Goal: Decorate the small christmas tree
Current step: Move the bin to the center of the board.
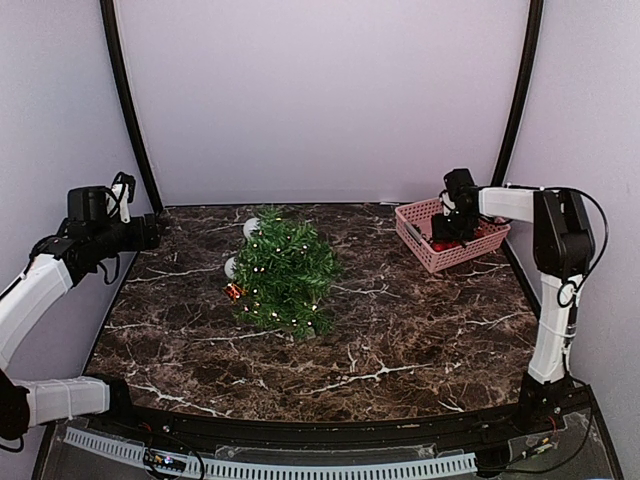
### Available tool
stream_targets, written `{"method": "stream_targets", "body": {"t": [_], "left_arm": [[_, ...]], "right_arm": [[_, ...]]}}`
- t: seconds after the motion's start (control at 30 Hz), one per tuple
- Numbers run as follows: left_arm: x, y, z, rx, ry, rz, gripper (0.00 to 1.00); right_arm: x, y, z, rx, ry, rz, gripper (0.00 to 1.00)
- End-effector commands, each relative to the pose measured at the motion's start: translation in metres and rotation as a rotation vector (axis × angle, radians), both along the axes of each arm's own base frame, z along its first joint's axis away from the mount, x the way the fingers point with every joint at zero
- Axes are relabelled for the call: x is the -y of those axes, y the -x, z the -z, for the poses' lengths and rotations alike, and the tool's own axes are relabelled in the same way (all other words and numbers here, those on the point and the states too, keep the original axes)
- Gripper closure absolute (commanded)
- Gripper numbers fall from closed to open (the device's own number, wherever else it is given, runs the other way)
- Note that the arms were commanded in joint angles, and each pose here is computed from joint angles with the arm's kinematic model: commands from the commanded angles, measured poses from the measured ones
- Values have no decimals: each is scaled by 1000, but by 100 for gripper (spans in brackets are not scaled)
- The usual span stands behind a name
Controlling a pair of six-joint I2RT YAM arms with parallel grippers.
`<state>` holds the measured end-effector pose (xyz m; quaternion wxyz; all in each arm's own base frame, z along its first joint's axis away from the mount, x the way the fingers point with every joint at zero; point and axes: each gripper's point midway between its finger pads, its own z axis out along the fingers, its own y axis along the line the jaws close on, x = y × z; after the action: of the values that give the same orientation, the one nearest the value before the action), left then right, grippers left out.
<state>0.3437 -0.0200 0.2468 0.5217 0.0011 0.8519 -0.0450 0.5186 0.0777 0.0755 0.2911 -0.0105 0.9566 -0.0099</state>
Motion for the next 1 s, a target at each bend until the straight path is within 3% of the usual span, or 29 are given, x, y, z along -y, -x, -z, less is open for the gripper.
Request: {"method": "stream_targets", "body": {"t": [0.0,0.33,0.67,0.83,0.97], "left_arm": [[-4,2,-1,10,-16,-9,17],[-1,4,-4,21,-4,2,17],[0,5,-4,27,5,8,17],[-2,5,-3,24,-3,-1,17],[-4,4,-3,24,-11,-9,17]], "right_arm": [[-25,27,6,-78,-1,-88,39],[-26,119,16,-232,-41,-22,38],[-26,206,12,-299,-174,80,38],[-10,225,1,-279,-158,150,37],[4,213,-21,-198,-106,206,36]]}}
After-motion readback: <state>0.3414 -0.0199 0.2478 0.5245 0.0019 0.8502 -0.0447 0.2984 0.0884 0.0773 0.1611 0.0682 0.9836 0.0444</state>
